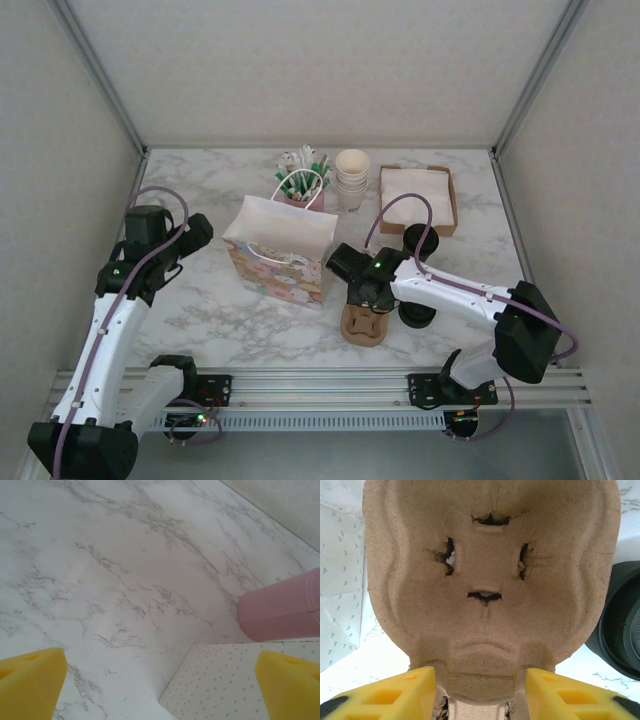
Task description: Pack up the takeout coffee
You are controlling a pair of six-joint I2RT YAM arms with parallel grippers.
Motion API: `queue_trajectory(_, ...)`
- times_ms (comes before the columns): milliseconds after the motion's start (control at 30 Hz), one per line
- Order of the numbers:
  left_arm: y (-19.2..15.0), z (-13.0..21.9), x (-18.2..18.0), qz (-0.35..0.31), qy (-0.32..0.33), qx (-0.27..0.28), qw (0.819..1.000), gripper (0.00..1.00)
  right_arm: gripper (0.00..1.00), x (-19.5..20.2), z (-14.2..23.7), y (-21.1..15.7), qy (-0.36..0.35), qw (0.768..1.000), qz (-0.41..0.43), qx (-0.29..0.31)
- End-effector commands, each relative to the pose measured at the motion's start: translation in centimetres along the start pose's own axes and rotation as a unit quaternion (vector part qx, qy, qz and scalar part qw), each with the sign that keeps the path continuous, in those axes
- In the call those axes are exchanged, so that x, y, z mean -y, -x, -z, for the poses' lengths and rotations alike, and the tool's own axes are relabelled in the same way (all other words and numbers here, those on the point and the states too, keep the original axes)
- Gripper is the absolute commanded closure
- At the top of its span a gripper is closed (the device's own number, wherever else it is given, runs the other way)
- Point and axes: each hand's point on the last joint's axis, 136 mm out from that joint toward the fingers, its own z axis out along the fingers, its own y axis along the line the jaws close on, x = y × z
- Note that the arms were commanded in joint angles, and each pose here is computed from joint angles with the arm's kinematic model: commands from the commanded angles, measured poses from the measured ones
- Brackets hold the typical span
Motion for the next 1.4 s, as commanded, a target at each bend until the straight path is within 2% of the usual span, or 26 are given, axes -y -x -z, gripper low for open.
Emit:
queue_trajectory(0, -0.7, -0.1, -0.2, -0.003, 0.001, -0.011, 1.000, 0.04, 0.49, 0.7, -0.3, -0.2, -0.023, 1.000, 0.002, 0.006)
queue_trajectory(700, -0.7, -0.1, -0.2, -0.004, 0.001, -0.011, 1.000, 0.04, 0.57, 0.5, 0.2, 0.2, -0.010, 1.000, -0.008, 0.016)
queue_trajectory(1167, -0.7, 0.0, -0.2, -0.004, 0.001, -0.010, 1.000, 0.04, 0.58, 0.4, 1.4, 0.9, -0.001, 1.000, -0.007, 0.030)
queue_trajectory(1367, -0.7, 0.0, -0.2, -0.004, 0.001, -0.010, 1.000, 0.04, 0.52, 0.6, 0.7, 0.4, -0.010, 1.000, -0.001, 0.019)
